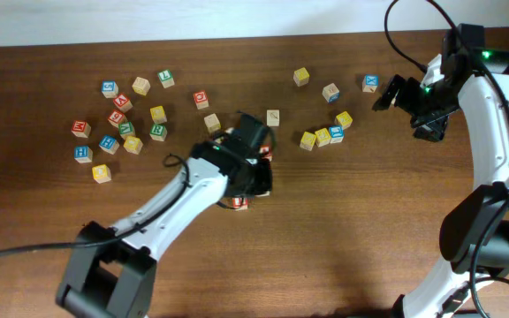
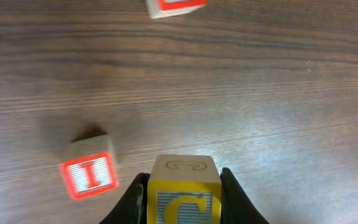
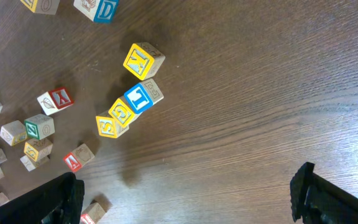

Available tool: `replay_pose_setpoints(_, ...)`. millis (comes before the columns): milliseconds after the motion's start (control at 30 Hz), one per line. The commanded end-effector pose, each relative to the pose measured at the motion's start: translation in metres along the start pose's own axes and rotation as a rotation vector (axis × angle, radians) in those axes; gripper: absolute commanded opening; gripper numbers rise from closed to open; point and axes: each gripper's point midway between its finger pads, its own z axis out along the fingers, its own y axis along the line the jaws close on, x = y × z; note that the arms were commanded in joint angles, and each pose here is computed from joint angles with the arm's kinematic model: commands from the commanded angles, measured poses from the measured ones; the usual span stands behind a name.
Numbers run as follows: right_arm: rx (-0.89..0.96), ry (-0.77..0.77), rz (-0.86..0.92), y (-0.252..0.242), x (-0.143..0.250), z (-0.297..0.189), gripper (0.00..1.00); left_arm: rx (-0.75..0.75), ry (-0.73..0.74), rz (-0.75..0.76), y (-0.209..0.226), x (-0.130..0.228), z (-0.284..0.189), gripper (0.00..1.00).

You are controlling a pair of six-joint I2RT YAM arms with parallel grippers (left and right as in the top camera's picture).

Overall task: Spell out ICRA
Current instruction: 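Place the yellow C right of the I block, release, lift away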

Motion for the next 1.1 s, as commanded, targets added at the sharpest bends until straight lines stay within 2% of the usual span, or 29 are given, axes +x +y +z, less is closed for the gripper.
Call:
replay_pose_setpoints(0, 0.003, -0.019, -0.012, 0.0, -0.003, -0.006, 0.98, -0.16, -0.003, -0.046, 0.016, 0.012, 0.033, 0.14)
replay_pose_setpoints(133, 0.004, -0.019, -0.012, -0.001, -0.003, -0.006, 0.98, -0.224, 0.027, -0.073, 0.029, 0.019, 0.055, 0.13)
replay_pose_setpoints(300, 0.004, -0.019, -0.012, -0.001, -0.003, -0.006, 0.98, -0.276, -0.008, -0.068, 0.038, 0.013, 0.056, 0.16)
replay_pose_setpoints(333, 0.003, -0.019, -0.012, 0.0, -0.003, -0.006, 0.98, -0.284, -0.013, -0.066, 0.039, 0.012, 0.056, 0.19)
replay_pose_setpoints(667, 0.003, -0.019, -0.012, 0.0, -0.003, -0.006, 0.98, -0.269, 0.058, -0.072, 0.039, 0.027, 0.055, 0.2)
replay_pose_setpoints(833, 0.004, -0.019, -0.012, -0.001, -0.003, -0.006, 0.98, -0.279, 0.072, -0.057, 0.041, 0.03, 0.055, 0.26)
replay_pose_setpoints(900, 0.004, -0.019, -0.012, -0.001, -0.003, -0.006, 0.98, -0.277, 0.074, -0.038, 0.04, 0.03, 0.054, 0.34)
replay_pose_setpoints(1067, 0.004, -0.019, -0.012, -0.001, -0.003, -0.006, 0.98, -0.215, 0.075, 0.007, 0.021, 0.02, 0.048, 0.35)
